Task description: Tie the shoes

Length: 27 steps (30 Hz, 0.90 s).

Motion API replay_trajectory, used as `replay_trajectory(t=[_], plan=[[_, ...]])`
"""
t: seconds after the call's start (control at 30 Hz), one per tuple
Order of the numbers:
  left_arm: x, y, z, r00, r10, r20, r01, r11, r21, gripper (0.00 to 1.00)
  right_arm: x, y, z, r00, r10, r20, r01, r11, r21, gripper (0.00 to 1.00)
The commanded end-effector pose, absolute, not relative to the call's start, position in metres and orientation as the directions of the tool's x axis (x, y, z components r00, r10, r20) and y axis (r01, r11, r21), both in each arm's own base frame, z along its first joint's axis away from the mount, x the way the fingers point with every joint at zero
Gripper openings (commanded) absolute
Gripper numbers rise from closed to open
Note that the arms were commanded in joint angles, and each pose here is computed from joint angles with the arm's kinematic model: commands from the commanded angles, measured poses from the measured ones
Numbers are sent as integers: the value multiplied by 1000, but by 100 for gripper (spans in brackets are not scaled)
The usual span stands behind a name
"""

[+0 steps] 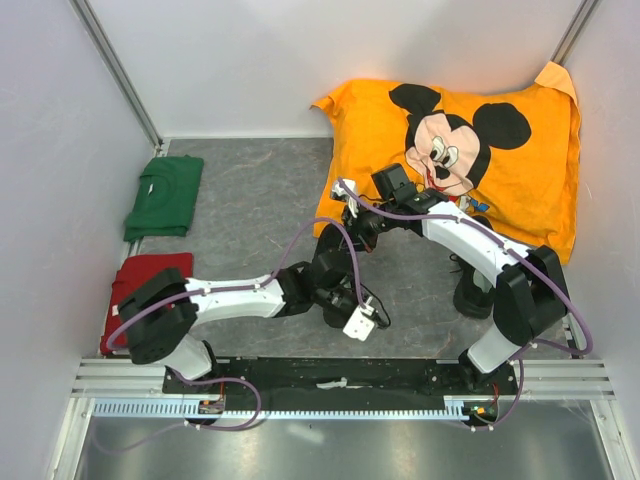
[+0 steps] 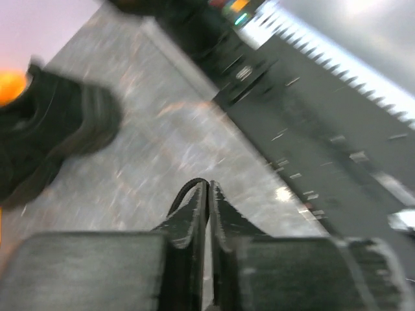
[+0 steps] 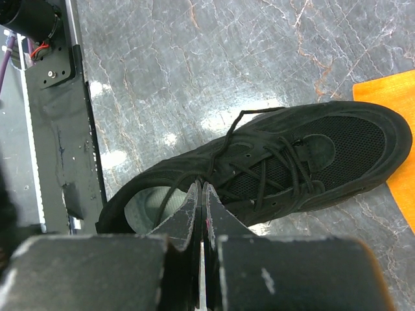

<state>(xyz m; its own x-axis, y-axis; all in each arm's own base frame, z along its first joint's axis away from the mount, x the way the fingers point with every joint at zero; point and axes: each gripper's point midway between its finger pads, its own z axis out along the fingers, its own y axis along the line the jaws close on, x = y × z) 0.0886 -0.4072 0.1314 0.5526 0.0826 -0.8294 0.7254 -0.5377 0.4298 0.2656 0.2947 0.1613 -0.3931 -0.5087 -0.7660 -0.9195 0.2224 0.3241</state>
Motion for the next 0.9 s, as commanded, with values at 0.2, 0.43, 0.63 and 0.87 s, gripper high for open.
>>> replay_trajectory(t=[0.2, 0.43, 0.63, 0.87], plan=[[126, -395, 195, 618, 122, -776, 774, -268, 574, 54, 265, 298, 176, -320, -481, -816, -947, 151, 282, 0], [184, -295, 223, 209, 289, -934, 966, 86, 243, 37, 262, 300, 182, -330, -458, -825, -944, 151, 294, 0], [225, -258, 199, 22, 310, -951, 959, 262, 108, 27, 263, 302, 187, -352, -422, -835, -936, 171, 308, 0], [237, -275, 192, -37, 258, -965, 972, 236, 26, 30, 262, 301, 191, -361, -402, -842, -932, 188, 310, 0]])
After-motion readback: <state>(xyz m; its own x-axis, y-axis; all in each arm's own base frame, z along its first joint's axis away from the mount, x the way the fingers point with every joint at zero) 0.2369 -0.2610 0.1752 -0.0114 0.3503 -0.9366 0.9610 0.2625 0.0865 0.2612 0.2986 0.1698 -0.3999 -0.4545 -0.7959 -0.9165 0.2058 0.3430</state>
